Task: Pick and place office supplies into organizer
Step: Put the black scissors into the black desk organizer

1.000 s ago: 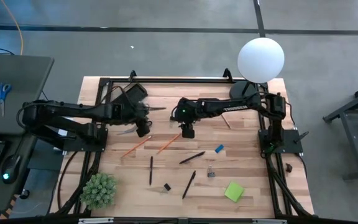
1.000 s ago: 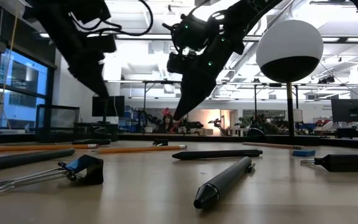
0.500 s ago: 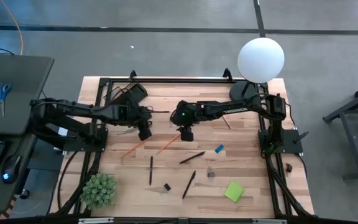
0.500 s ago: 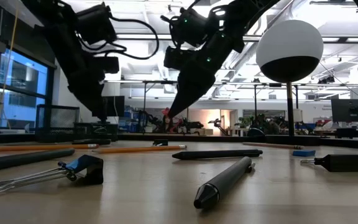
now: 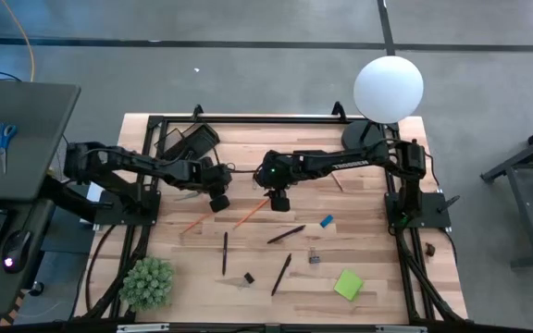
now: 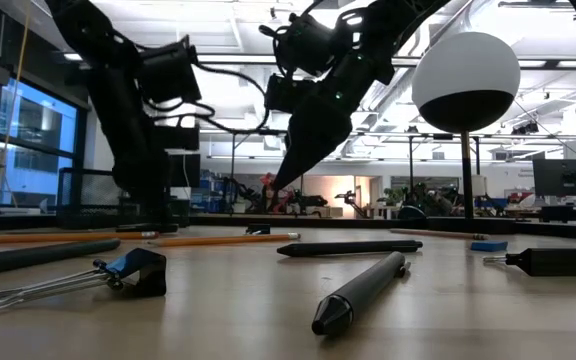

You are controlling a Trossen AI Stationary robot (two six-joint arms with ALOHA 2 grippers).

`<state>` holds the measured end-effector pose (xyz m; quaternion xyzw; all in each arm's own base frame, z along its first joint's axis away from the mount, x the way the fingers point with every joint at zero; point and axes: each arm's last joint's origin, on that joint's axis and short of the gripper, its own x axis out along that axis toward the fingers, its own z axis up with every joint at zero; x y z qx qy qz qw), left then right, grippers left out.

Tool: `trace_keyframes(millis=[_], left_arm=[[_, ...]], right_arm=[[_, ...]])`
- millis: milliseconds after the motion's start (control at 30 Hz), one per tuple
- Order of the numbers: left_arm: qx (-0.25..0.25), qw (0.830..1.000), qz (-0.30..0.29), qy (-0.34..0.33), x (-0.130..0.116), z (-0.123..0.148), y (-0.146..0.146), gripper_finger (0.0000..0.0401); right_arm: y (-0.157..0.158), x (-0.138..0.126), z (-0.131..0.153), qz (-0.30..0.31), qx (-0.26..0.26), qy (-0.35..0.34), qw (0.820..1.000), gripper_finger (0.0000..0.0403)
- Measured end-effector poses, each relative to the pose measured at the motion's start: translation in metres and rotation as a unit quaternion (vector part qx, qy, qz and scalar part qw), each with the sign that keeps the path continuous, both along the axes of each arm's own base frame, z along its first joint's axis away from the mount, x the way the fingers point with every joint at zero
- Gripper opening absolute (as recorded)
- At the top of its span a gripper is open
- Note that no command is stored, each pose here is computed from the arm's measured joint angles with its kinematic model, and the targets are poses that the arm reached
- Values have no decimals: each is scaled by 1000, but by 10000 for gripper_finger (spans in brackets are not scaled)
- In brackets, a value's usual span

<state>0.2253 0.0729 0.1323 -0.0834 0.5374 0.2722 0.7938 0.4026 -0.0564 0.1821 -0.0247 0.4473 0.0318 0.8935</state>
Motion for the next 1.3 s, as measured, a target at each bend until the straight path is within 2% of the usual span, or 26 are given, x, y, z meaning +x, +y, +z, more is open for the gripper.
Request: trace_keyframes(millis=[133,400,733,833,967,1300], left_arm=[[10,1000,5,9,1,-3,1,83],[4,1000,0,-13,5,-3,2,83],[11,1000,16,6,8,-14,3,82],[18,1000,9,2,8,-12,3,66],[24,1000,3,0,8,-10,4,11],[29,1000,3,-11,9,-6,4,7]], right_arm=[[0,0,0,4,-3,0,1000,165],[0,0,0,4,-3,0,1000,165],[0,0,0,4,-3,0,1000,165],[0,0,0,4,-3,0,1000,165],[0,0,0,4,-2,0,1000,165],[9,1,0,20,29,0,999,165]])
